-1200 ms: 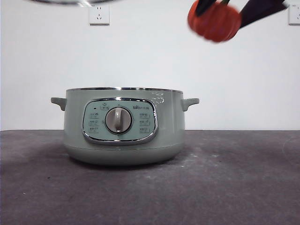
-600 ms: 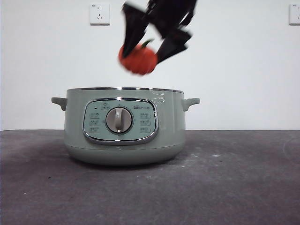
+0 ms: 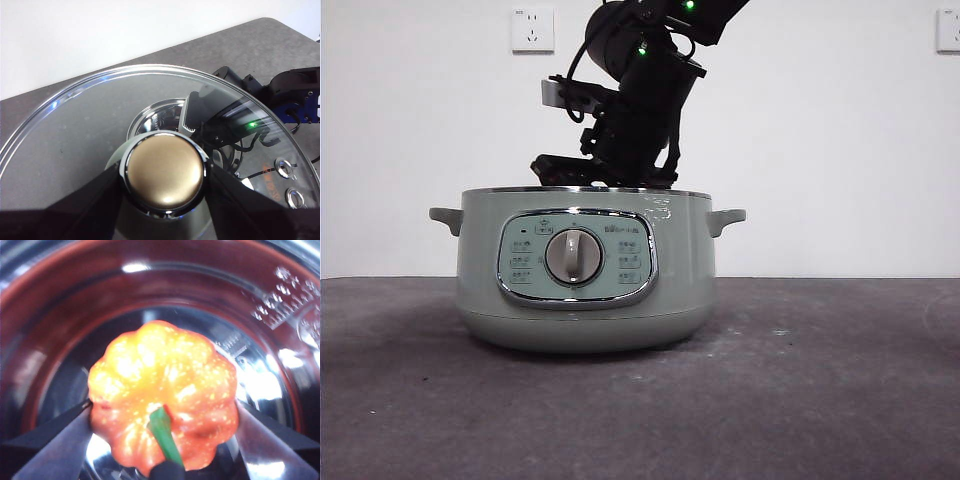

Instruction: Pick up the pumpkin,open the lid,put the pumpkin in the pot,close the lid

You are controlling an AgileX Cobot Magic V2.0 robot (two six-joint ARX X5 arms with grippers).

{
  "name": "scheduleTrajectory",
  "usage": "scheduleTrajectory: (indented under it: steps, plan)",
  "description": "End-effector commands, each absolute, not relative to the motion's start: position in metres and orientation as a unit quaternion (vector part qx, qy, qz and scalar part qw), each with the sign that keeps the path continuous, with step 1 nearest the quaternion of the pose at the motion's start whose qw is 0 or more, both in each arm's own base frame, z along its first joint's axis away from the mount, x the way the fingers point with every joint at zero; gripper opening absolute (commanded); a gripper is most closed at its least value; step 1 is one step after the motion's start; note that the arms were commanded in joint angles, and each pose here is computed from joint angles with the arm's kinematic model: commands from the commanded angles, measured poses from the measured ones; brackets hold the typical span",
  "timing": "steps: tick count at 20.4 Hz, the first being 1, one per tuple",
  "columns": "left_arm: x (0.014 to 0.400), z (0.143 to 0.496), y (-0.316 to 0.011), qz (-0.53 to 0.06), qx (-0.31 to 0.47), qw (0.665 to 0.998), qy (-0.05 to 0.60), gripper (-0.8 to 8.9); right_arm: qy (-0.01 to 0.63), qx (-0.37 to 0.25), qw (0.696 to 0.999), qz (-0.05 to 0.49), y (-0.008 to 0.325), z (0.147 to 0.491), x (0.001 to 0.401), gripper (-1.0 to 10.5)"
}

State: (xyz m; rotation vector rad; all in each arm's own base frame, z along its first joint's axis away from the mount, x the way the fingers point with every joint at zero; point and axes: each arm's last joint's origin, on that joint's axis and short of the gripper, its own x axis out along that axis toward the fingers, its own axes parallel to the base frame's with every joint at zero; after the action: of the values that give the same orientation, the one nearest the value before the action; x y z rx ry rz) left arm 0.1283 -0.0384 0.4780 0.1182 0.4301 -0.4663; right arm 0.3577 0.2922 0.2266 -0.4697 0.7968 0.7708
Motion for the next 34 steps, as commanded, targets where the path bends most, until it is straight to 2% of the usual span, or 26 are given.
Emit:
scheduleTrajectory:
  steps: [1,3,4,8,10,14,16,19,21,23,27,34]
  plan:
    - [0.123,0.487,-0.037,-0.234,0.053,0.954,0.177,-0.12,0.387,-0.228,0.817,0.363,0.294,0.216,0.359,0.6]
    - [0.123,0.486,-0.038,-0.237,0.053,0.953,0.179,-0.12,0.398,-0.229,0.812,0.361,0.293,0.214,0.358,3.9]
    - [0.122,0.486,-0.038,-0.237,0.053,0.953,0.182,-0.12,0.401,-0.229,0.81,0.361,0.293,0.214,0.357,4.4]
    - [0.122,0.485,-0.038,-0.249,0.05,0.949,0.187,-0.13,0.408,-0.227,0.809,0.358,0.292,0.213,0.356,4.5]
    - [0.122,0.485,-0.039,-0.259,0.048,0.946,0.187,-0.13,0.403,-0.227,0.812,0.357,0.292,0.217,0.356,6.0]
    - [0.122,0.486,-0.039,-0.259,0.048,0.947,0.184,-0.12,0.36,-0.211,0.835,0.357,0.285,0.262,0.349,6.0]
    - [0.125,0.487,-0.039,-0.259,0.049,0.949,0.173,-0.13,0.329,-0.205,0.865,0.318,0.269,0.307,0.333,6.0]
    - [0.149,0.48,-0.046,-0.264,0.05,0.942,0.2,-0.12,0.292,-0.158,0.915,0.228,0.214,0.385,0.295,6.0]
    - [0.171,0.472,-0.057,-0.278,0.063,0.933,0.22,-0.12,0.261,-0.117,0.935,0.21,0.18,0.426,0.264,6.0]
    - [0.192,0.465,-0.068,-0.288,0.065,0.927,0.231,-0.13,0.228,-0.101,0.946,0.207,0.155,0.454,0.235,6.0]
    - [0.24,0.443,-0.095,-0.311,0.074,0.914,0.249,-0.12,0.176,-0.078,0.956,0.22,0.119,0.488,0.181,6.0]
    - [0.289,0.405,-0.131,-0.337,0.095,0.894,0.279,-0.09,0.174,-0.071,0.954,0.233,0.095,0.497,0.144,6.0]
